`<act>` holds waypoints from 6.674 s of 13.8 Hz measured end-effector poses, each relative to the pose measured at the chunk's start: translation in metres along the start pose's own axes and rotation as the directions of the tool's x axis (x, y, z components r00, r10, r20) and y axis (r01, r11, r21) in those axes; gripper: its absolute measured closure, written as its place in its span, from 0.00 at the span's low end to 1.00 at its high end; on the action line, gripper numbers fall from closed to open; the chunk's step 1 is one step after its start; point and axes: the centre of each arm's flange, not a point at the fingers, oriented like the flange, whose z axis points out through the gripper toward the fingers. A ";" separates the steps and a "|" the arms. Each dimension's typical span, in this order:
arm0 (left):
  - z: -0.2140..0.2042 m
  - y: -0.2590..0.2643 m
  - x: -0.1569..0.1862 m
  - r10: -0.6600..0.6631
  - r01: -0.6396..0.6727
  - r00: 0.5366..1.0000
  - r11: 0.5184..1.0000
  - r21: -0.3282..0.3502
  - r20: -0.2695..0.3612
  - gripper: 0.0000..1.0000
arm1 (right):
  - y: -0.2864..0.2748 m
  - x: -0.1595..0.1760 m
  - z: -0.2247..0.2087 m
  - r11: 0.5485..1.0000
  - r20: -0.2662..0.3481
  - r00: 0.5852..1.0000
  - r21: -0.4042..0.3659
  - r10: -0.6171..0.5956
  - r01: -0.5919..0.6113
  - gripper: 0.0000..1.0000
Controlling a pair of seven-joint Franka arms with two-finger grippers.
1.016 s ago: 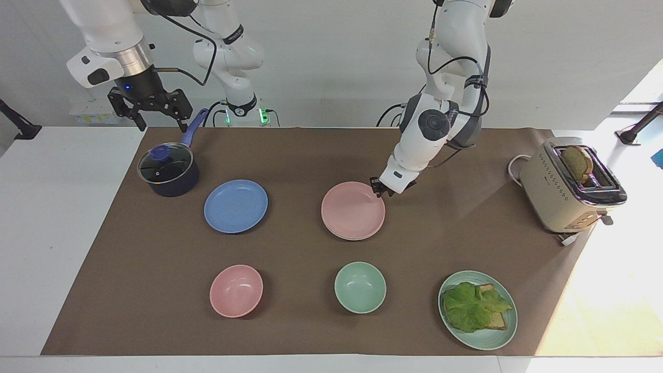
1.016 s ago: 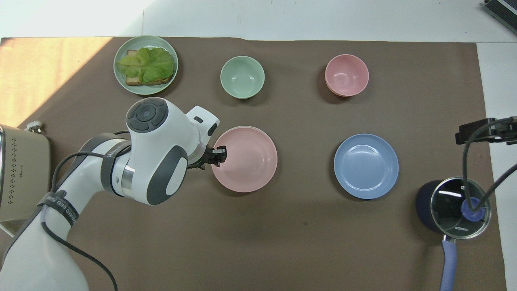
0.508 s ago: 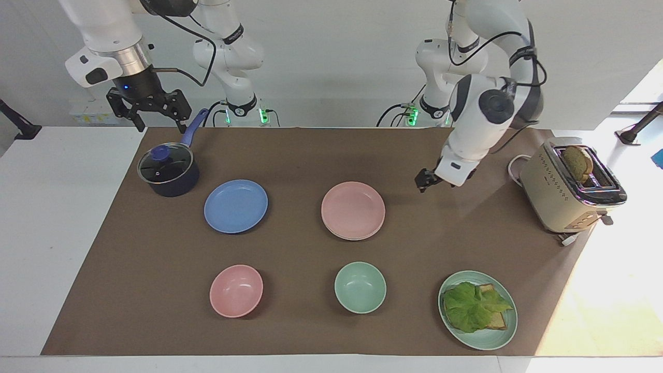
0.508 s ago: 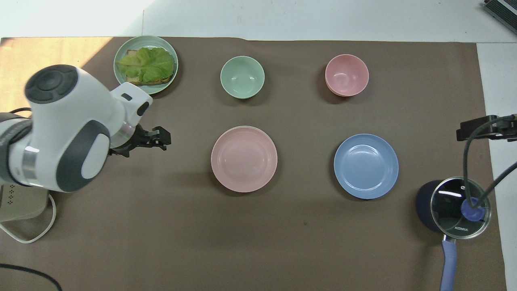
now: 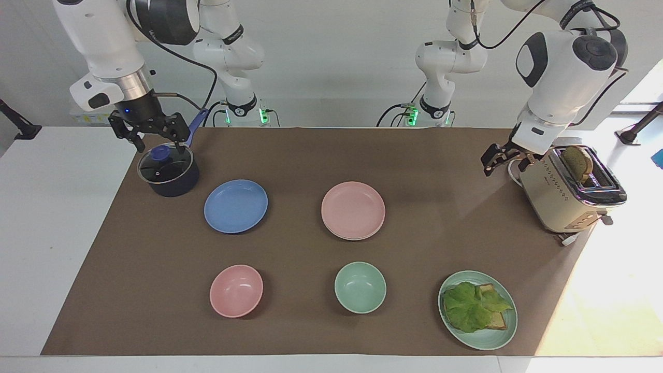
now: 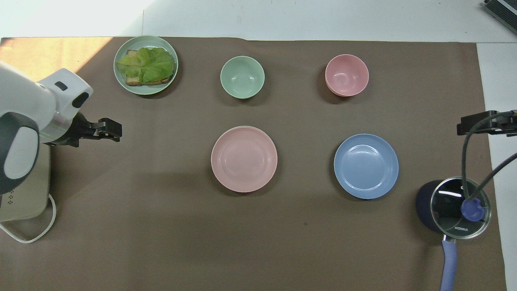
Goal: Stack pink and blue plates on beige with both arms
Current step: 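Open the left gripper and withdraw it toward its rest pose, then reach the right gripper to the blue plate rim and grasp it, then carry the blue plate with the right gripper onto the pink plate, then open the right gripper and withdraw it toward its rest pose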
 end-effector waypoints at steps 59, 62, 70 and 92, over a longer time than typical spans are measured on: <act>-0.030 -0.049 -0.008 -0.015 0.015 1.000 1.000 -0.012 -0.014 0.00 | -0.288 -0.048 0.203 0.966 0.002 0.996 0.245 -0.086 0.083 0.96; -0.029 -0.049 -0.008 -0.015 0.015 1.000 1.000 -0.012 -0.014 0.00 | -0.303 -0.049 0.224 0.967 -0.005 0.998 0.246 -0.062 0.062 0.96; -0.030 -0.049 -0.008 -0.015 0.015 1.000 1.000 -0.012 -0.014 0.00 | -0.329 -0.038 0.245 0.968 -0.008 1.000 0.251 -0.015 0.017 0.67; -0.030 -0.049 -0.008 -0.015 0.015 1.000 1.000 -0.012 -0.014 0.00 | -0.033 0.018 0.012 0.988 -0.073 0.985 0.023 0.157 -0.156 0.00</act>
